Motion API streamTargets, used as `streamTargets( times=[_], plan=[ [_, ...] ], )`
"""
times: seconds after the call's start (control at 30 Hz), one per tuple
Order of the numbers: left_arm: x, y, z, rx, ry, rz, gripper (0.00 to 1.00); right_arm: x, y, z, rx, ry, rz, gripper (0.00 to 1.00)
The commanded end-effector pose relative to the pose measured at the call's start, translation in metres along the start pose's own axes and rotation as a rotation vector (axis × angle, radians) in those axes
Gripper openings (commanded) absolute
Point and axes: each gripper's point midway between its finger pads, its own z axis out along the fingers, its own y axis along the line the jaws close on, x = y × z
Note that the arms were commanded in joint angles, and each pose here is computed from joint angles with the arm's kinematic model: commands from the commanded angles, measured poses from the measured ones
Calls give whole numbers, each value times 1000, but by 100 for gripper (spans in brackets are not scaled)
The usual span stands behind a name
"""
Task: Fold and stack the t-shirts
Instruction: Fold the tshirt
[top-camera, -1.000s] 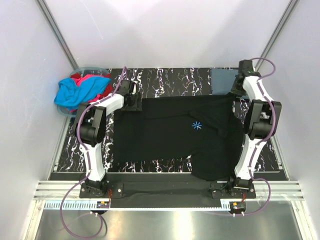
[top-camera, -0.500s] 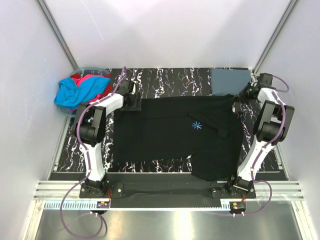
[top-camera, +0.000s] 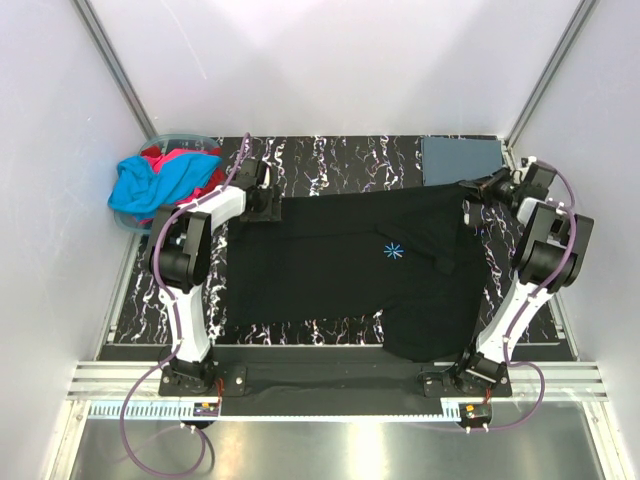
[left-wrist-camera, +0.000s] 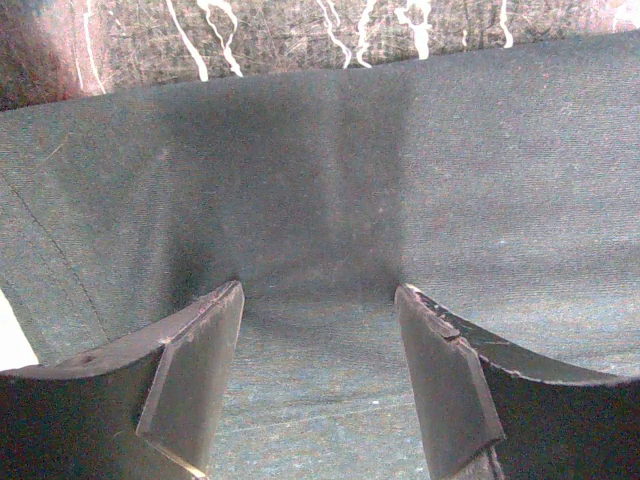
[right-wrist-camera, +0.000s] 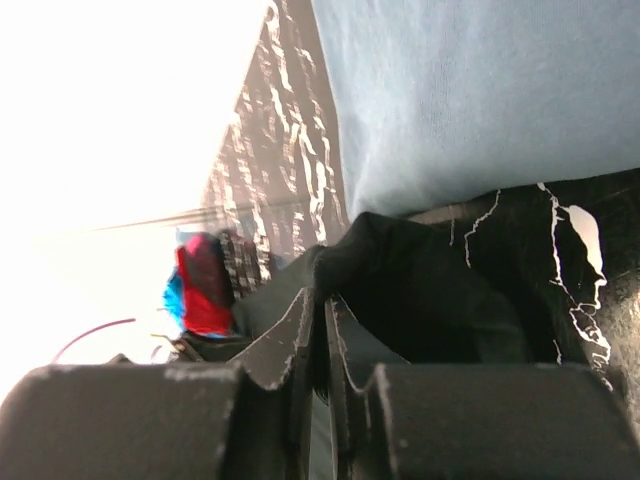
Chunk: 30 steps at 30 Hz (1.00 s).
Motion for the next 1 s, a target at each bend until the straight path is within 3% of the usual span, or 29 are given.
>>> streamTargets(
  times=[0.0,0.17,0.33,0.47,0.6,0.67,0.97],
  plan=[
    [2,13,3,-46,23,-3,70,-19,27,-8,-130,-46,-27,14],
    [1,13,2,-49,21,-6,70,-24,22,-15,-134,-90,0,23],
    [3,14,3,-50,26,-4,70,-21,25,-13,-217,-65,61,22],
    [3,13,3,-49,24,-4,70,-21,16,-14,-183,-72,70,21],
    [3,13,3,-49,24,-3,70,-21,-14,-21,73,-89,84,31],
    [2,13,3,-50,24,-4,70,-23,-11,-30,120,-108,41,38],
    [0,12,4,-50,21,-3,70,3,-46,-70,437,-121,36,49]
  ],
)
